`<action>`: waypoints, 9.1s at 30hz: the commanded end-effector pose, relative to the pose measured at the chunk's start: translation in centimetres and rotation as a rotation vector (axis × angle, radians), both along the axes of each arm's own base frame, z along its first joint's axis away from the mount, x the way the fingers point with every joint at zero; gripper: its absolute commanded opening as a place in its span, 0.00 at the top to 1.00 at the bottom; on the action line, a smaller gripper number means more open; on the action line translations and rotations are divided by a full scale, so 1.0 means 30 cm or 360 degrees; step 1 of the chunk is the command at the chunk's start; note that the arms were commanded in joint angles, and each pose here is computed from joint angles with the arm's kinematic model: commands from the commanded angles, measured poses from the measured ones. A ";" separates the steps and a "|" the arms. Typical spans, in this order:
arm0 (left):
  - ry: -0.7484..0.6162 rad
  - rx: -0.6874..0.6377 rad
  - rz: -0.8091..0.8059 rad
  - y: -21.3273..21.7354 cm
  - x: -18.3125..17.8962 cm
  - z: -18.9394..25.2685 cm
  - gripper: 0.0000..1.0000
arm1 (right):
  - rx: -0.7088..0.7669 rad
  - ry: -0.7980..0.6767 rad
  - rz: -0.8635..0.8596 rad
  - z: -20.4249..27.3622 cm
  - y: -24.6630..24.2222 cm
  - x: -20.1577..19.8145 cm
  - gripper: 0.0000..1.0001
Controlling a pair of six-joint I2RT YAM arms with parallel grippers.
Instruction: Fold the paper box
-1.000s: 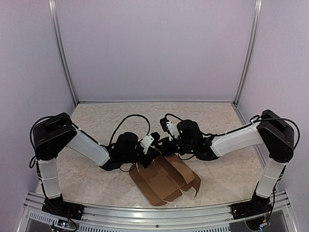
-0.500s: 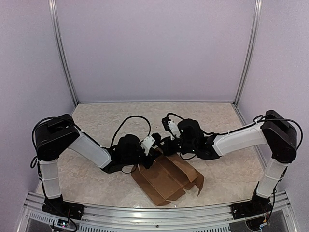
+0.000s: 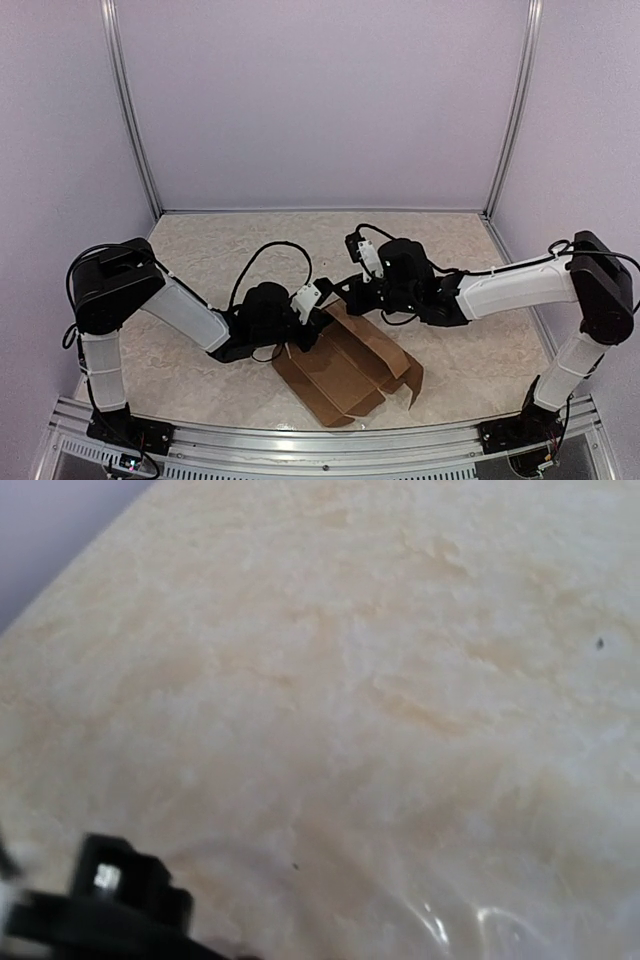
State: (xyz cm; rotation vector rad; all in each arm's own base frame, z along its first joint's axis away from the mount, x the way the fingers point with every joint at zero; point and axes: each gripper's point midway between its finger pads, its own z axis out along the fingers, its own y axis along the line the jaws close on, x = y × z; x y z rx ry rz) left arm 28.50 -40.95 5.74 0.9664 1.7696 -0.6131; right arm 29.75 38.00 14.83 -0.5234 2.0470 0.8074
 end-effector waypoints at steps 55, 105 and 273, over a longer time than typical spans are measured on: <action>-0.0061 -0.0090 0.0395 0.007 0.059 -0.029 1.00 | -0.0086 0.0195 0.0004 -0.243 0.003 -0.132 1.00; 0.0048 -0.0128 0.1188 0.216 0.091 0.006 1.00 | -0.0055 0.0459 -0.0445 -0.064 -0.266 -0.155 0.39; 0.0432 -0.0873 0.0680 0.228 0.098 0.443 1.00 | 0.0997 0.0194 -0.0036 0.400 -0.225 -0.229 0.49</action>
